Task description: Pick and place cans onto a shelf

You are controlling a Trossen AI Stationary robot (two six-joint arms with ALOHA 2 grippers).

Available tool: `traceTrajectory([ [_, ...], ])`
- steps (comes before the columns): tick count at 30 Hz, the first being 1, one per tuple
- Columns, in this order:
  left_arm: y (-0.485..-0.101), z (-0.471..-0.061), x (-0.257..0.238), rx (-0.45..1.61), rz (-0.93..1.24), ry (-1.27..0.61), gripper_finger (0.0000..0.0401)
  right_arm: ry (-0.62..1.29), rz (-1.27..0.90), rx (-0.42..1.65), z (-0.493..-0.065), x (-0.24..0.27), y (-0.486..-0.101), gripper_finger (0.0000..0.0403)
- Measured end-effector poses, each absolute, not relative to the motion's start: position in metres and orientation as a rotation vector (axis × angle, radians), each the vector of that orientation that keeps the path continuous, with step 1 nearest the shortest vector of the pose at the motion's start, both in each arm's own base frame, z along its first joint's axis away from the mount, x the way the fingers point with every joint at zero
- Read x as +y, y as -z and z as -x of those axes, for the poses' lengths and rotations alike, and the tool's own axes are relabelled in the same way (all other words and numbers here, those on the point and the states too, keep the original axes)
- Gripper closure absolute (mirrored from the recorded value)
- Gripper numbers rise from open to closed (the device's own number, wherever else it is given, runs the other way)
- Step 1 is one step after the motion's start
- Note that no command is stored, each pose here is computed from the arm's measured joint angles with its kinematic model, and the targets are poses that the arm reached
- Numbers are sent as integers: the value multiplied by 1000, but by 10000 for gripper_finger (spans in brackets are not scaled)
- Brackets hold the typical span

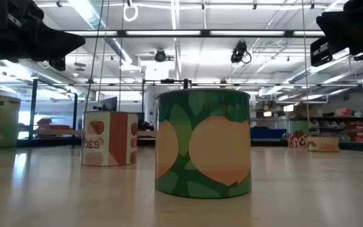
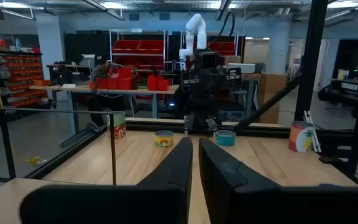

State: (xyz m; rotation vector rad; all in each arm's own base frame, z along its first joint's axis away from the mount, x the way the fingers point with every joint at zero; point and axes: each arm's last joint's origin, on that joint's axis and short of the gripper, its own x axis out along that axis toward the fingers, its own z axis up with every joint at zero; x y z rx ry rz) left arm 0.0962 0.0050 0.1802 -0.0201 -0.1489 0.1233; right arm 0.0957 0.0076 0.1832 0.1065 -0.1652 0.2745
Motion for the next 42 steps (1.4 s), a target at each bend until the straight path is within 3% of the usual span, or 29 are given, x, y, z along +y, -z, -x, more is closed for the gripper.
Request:
traceTrajectory([
  [42,-183,-96,5,-176,22,-128,367,-275,-106,-165,-96,8,-183,363],
])
